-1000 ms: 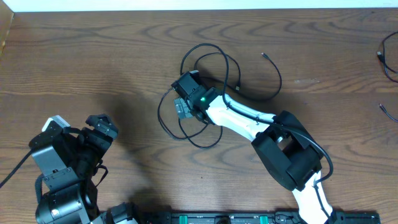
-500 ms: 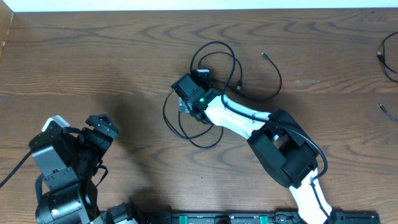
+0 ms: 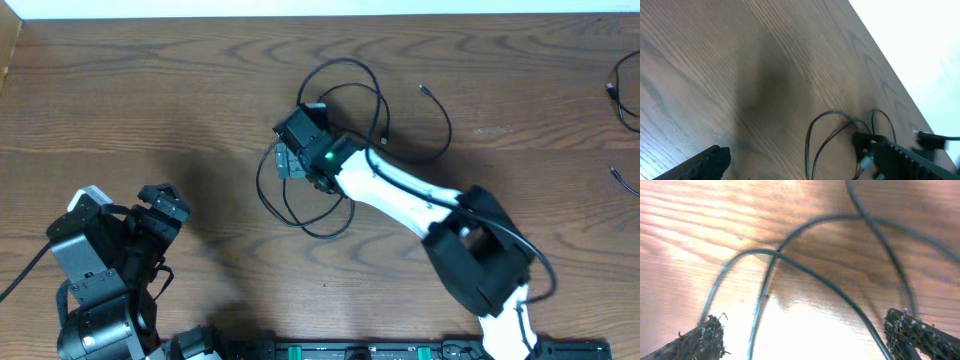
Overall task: Untangle cables
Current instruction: 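Grasp the black cable loops with the right gripper and lift them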
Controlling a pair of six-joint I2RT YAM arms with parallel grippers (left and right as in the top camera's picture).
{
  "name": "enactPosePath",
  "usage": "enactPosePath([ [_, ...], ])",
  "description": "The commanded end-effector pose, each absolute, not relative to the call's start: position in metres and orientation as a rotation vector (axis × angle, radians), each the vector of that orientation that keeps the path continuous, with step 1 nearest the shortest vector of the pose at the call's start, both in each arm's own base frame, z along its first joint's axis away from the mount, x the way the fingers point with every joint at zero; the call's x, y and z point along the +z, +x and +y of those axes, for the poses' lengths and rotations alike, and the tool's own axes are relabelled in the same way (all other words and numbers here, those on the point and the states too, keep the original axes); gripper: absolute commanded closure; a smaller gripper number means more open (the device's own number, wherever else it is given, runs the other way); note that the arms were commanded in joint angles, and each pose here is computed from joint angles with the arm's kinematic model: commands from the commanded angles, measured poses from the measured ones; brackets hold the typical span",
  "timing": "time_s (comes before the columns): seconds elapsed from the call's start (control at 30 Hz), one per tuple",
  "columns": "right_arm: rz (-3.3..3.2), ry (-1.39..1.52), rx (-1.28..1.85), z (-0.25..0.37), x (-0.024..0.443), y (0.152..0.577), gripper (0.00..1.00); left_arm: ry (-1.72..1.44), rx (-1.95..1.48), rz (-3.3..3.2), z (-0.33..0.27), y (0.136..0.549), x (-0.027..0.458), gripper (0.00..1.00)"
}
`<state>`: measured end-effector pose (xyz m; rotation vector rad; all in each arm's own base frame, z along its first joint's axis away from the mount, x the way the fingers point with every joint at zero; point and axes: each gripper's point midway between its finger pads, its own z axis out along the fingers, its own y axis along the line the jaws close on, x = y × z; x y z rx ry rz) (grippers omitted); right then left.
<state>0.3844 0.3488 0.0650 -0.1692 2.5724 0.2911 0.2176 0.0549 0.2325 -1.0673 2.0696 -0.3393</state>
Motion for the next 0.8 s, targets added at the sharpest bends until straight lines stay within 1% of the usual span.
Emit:
enactPosePath([
  [0.0, 2.518, -0.225, 0.199, 0.338, 0.087, 0.388, 0.01, -1.064, -0.333, 2.041, 0.057, 0.218, 0.243, 0.04],
  [0.13, 2.523, -0.206, 0.018, 0.313, 0.071, 0.393, 0.01, -1.064, -0.333, 2.041, 0.057, 0.218, 0.243, 0.04],
  [0.23, 2.549, -0.245, -0.01, 0.308, 0.056, 0.397, 0.01, -1.064, -0.333, 2.041, 0.057, 0.218, 0.243, 0.04],
  [0.4, 2.576, -0.414, -0.027, 0.304, 0.028, 0.406, 0.01, -1.064, -0.333, 2.041, 0.057, 0.218, 0.243, 0.04],
  [0.6, 2.468, -0.58, -0.078, 0.289, 0.032, 0.442, 0.01, -1.064, -0.333, 2.041, 0.057, 0.218, 0.243, 0.04],
  [0.7, 2.494, -0.592, 0.007, 0.28, 0.024, 0.453, 0.01, -1.064, -0.333, 2.041, 0.057, 0.218, 0.243, 0.04],
  [0.77, 2.52, -0.678, 0.187, 0.288, 0.016, 0.449, 0.01, -1.064, -0.333, 2.041, 0.057, 0.218, 0.243, 0.03],
])
